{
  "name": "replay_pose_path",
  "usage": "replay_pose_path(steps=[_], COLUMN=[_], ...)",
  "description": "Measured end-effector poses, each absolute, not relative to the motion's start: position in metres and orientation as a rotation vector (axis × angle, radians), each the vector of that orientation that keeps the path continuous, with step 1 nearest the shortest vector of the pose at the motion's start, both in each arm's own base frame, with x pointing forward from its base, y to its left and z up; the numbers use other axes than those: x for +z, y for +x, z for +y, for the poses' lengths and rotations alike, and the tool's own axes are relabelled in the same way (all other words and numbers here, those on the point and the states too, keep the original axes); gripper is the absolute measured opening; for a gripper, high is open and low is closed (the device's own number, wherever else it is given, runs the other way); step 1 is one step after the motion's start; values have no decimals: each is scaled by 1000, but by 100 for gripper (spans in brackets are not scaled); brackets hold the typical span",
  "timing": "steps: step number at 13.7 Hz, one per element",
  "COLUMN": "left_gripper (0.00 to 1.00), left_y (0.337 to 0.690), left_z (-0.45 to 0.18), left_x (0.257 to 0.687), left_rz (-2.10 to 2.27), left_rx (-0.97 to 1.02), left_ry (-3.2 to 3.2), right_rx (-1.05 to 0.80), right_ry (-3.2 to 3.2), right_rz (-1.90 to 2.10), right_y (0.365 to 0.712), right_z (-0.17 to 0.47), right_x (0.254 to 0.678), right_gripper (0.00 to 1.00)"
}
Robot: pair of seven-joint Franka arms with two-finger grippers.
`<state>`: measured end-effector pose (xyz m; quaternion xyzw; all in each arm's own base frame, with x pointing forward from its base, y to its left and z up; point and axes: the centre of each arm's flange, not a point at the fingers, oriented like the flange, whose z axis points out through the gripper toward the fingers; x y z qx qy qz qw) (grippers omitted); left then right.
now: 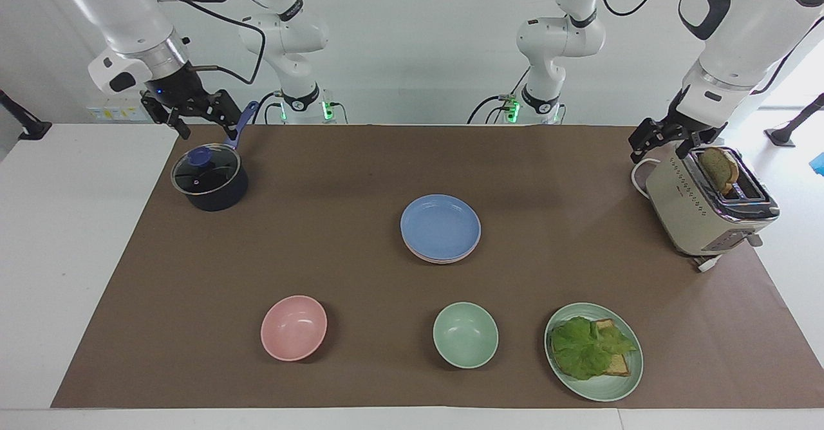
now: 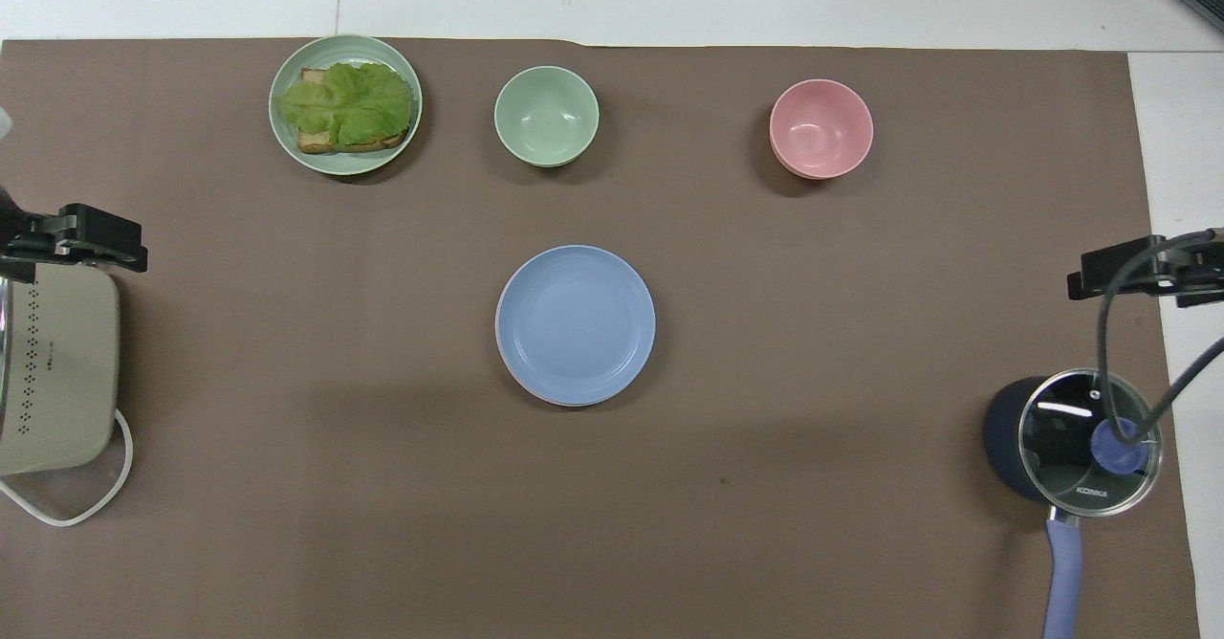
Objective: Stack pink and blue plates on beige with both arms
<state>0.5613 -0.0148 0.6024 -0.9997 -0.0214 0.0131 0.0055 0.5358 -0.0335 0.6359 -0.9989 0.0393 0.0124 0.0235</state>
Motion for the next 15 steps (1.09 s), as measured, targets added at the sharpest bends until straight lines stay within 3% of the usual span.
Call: replay_pose_path(steps=[15], left_gripper=[100], left_y=[561], left_z=[-15], left_x=[602], left_rz=[-67], left_rx=[41], left_ry=[-3130], right_rx=[34], right_ry=[-3129], right_rz=[-8], right_y=[532], right_z=[-29], right_x=[638], right_gripper=[100])
